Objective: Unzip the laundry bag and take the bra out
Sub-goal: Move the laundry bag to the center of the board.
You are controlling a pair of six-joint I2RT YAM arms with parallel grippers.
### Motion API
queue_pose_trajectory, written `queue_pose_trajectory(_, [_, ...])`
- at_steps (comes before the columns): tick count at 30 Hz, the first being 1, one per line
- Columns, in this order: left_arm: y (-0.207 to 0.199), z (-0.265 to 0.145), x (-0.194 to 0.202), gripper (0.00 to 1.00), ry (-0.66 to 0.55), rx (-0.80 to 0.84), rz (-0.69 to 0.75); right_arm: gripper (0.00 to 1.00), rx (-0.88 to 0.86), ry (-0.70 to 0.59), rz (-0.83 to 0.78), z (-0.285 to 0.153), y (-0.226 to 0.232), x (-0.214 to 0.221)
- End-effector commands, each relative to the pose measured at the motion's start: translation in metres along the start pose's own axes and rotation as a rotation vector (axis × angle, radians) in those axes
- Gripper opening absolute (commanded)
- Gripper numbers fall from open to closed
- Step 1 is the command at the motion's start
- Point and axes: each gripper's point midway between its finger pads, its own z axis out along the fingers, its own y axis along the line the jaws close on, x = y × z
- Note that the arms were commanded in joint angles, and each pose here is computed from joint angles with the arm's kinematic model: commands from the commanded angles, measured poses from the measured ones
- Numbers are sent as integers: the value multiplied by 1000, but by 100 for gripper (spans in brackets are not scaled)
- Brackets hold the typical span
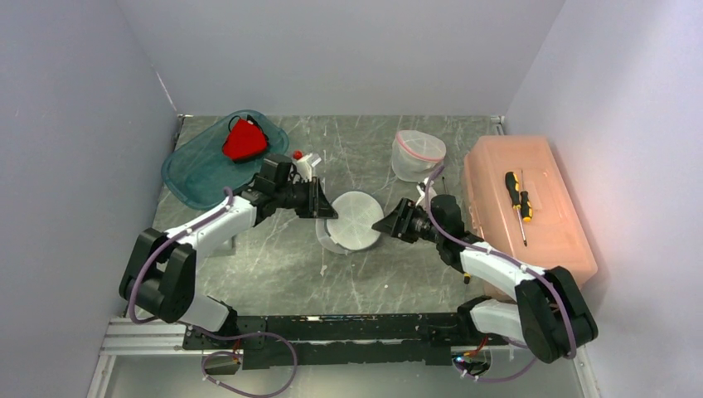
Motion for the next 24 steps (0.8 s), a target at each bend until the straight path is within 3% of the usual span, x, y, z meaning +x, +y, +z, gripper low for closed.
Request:
queue_pose_trajectory(1, [-7, 2, -17, 22, -44, 20, 31, 54, -84, -40, -21, 5, 21, -17])
queue_pose_trajectory(3, [-6, 2, -17, 29, -51, 19, 27, 41, -94, -38, -9, 5, 22, -17])
queue_pose_trajectory(7, [-8, -7, -16, 55, -85, 0, 10, 17, -132, -45, 35, 4, 29, -16])
queue_pose_trajectory(9, [-9, -14, -14, 81, -110, -18, -12, 2, -147, -61, 55, 1, 33, -18])
queue_pose_trajectory(10, [-10, -18, -13, 91, -124, -26, -35, 0, -150, -67, 65, 0, 34, -18])
queue_pose_trajectory(16, [-10, -44, 2, 94, -224, -82, -221, 0, -157, -102, 105, -4, 36, -21])
queue_pose_trajectory(24, [-15, -47, 22, 94, -266, 19, -440, 0, -190, -79, 116, 0, 36, -18])
